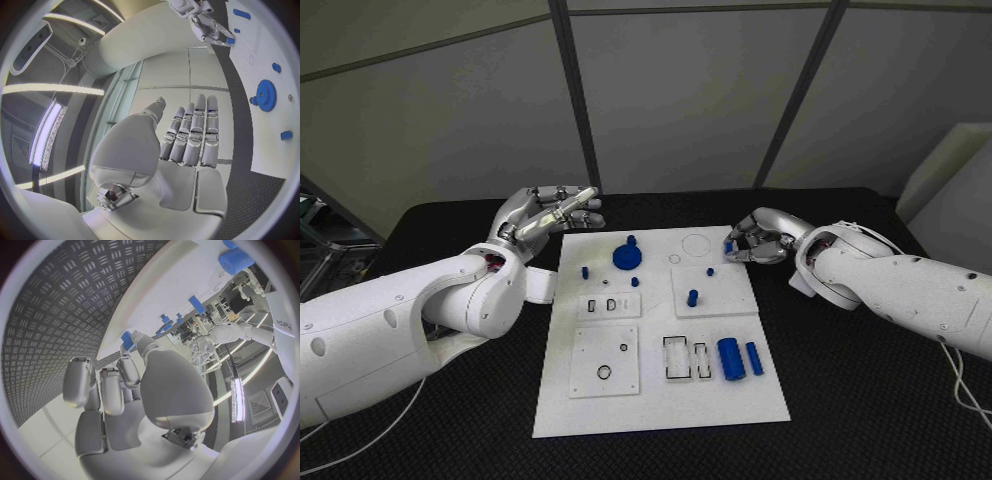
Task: Assemble the parts on the task board
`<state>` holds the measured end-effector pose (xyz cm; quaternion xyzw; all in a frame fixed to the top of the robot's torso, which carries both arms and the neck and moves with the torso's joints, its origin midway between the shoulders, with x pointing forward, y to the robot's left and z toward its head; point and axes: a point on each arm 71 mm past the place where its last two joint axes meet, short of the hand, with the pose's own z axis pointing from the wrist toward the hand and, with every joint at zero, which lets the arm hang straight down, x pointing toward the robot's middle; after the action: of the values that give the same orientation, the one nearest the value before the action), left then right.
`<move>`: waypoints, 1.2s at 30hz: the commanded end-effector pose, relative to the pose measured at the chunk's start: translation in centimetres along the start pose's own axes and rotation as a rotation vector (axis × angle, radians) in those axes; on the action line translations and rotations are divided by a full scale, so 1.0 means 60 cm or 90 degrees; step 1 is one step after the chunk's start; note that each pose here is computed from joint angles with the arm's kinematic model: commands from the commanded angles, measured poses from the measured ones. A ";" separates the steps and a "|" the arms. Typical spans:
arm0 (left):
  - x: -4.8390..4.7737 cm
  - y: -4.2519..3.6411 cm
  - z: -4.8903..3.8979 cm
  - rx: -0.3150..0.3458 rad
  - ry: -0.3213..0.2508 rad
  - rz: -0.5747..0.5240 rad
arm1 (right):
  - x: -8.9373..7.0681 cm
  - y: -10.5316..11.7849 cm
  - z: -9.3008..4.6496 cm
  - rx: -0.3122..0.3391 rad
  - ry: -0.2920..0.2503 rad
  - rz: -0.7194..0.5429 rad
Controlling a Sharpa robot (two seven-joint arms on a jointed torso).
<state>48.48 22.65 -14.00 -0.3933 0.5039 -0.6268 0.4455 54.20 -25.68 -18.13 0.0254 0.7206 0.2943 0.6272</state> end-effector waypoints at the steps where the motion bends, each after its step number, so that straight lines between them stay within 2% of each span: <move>1: 0.001 -0.002 0.001 0.004 0.008 -0.001 | -0.008 0.010 -0.003 -0.001 -0.045 0.018; 9: -0.002 -0.002 0.000 0.003 0.005 0.001 | -0.011 0.043 -0.016 -0.011 -0.057 0.043; 16: -0.005 -0.002 0.000 0.002 0.002 0.003 | 0.001 0.100 -0.018 -0.046 -0.041 0.056; 22: -0.009 0.000 0.002 0.002 -0.002 0.005 | 0.025 0.167 -0.016 -0.092 -0.016 0.038; 26: -0.009 0.001 0.005 0.001 -0.003 0.005 | 0.045 0.213 -0.007 -0.113 0.001 0.024; 32: -0.007 0.004 0.009 0.001 -0.003 0.004 | 0.073 0.267 0.004 -0.147 0.024 -0.004; 36: -0.006 0.005 0.011 0.001 -0.003 0.004 | 0.096 0.289 0.008 -0.158 0.042 -0.023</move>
<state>49.21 22.93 -14.33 -0.3977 0.5029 -0.6205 0.4516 47.56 -8.89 -15.23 -0.0560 0.6926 0.3995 0.5980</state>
